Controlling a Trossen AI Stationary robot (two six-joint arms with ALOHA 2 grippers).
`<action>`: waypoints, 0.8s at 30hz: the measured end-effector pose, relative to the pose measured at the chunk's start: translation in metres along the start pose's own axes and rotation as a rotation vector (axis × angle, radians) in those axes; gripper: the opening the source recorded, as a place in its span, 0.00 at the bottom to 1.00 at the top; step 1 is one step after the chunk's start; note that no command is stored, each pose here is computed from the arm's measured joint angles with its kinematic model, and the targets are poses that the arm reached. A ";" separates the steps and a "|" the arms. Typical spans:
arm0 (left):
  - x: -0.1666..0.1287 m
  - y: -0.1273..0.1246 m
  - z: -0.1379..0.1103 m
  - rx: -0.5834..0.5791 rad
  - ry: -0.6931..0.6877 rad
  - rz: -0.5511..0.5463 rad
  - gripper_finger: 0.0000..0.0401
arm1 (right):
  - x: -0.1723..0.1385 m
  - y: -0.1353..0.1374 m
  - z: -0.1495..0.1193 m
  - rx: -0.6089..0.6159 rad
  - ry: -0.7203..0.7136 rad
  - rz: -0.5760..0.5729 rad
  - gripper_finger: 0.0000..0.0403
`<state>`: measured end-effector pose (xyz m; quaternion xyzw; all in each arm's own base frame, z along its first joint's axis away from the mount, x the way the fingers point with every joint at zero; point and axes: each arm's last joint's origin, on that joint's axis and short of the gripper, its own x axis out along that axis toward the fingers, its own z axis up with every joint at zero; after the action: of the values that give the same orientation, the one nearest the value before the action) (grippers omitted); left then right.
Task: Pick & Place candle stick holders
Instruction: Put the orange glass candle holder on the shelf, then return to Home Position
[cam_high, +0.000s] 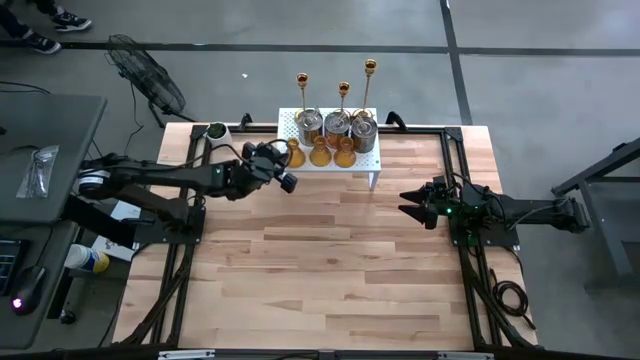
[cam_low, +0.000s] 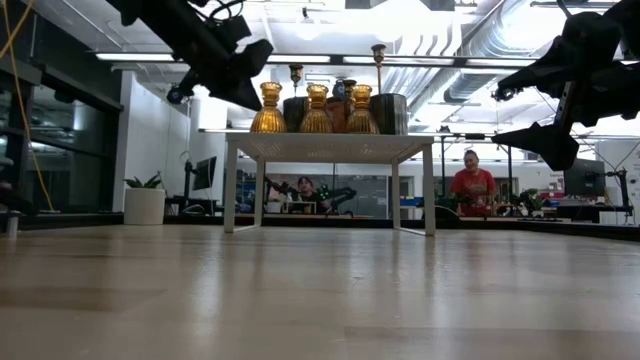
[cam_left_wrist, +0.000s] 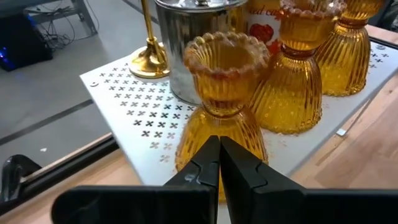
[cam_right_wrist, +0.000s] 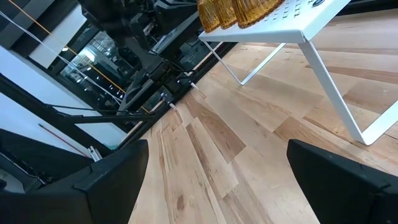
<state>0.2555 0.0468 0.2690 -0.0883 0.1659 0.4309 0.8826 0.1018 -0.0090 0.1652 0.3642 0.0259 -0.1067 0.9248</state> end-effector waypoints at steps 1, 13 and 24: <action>0.001 -0.001 -0.001 0.000 0.000 0.001 0.02 | 0.000 0.000 0.000 0.000 0.000 0.000 0.93; 0.012 -0.007 -0.004 -0.009 -0.015 0.015 0.02 | 0.000 0.000 0.000 0.000 0.000 0.000 0.93; 0.001 -0.004 0.004 -0.013 -0.004 -0.108 0.00 | 0.000 0.000 0.000 0.000 0.000 0.000 0.93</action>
<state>0.2601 0.0460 0.2722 -0.1019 0.1565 0.3836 0.9044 0.1018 -0.0090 0.1652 0.3642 0.0260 -0.1066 0.9248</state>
